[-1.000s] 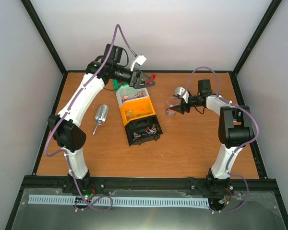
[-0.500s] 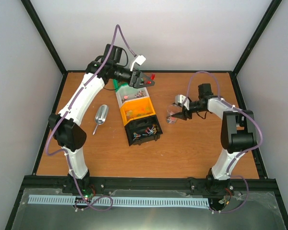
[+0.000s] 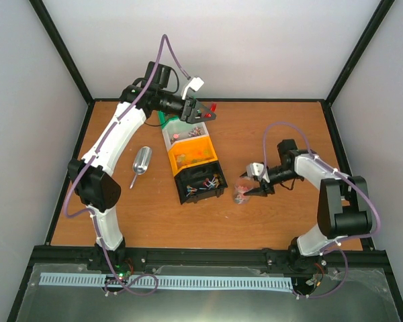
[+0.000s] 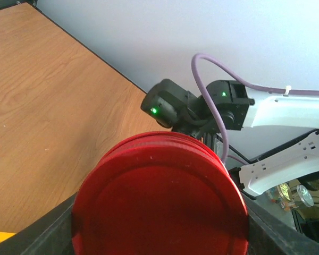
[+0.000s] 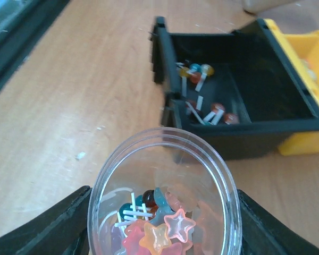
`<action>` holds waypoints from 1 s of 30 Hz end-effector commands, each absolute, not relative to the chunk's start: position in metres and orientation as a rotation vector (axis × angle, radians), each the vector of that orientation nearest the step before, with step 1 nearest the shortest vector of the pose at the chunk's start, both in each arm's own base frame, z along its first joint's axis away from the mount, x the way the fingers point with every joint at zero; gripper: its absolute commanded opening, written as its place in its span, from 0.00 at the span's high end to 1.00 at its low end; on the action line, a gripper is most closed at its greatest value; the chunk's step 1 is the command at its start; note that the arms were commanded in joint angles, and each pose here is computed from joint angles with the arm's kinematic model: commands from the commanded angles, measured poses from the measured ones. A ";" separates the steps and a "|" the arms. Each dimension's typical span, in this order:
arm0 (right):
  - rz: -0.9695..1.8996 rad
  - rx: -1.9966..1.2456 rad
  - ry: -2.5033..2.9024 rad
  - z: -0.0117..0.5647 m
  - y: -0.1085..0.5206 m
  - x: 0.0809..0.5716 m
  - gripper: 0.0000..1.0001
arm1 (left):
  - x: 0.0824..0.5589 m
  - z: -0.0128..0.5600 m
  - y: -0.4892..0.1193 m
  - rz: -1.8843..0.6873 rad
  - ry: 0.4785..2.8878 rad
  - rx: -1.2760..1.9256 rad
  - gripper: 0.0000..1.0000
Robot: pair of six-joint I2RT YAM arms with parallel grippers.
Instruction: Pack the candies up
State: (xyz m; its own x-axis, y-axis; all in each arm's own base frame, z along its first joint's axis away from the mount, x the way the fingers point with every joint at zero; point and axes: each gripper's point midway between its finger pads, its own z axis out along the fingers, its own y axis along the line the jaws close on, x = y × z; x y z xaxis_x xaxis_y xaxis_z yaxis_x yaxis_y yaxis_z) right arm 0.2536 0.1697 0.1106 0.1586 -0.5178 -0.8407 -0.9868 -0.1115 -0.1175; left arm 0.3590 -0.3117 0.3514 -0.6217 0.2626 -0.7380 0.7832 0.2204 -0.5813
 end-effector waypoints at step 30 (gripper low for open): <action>0.924 -1.983 1.169 0.114 0.230 0.173 0.42 | 0.337 0.344 -0.288 -1.262 2.040 0.990 0.40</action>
State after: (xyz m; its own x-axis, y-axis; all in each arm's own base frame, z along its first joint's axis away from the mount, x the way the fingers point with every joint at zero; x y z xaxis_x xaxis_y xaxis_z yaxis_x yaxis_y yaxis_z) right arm 0.1781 0.2174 0.1125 0.3402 -0.4491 -0.8262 -0.9136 -0.3660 -0.1772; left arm 0.3435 -0.2944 0.3331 -0.6184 0.3052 -0.7241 0.7841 0.3001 -0.5432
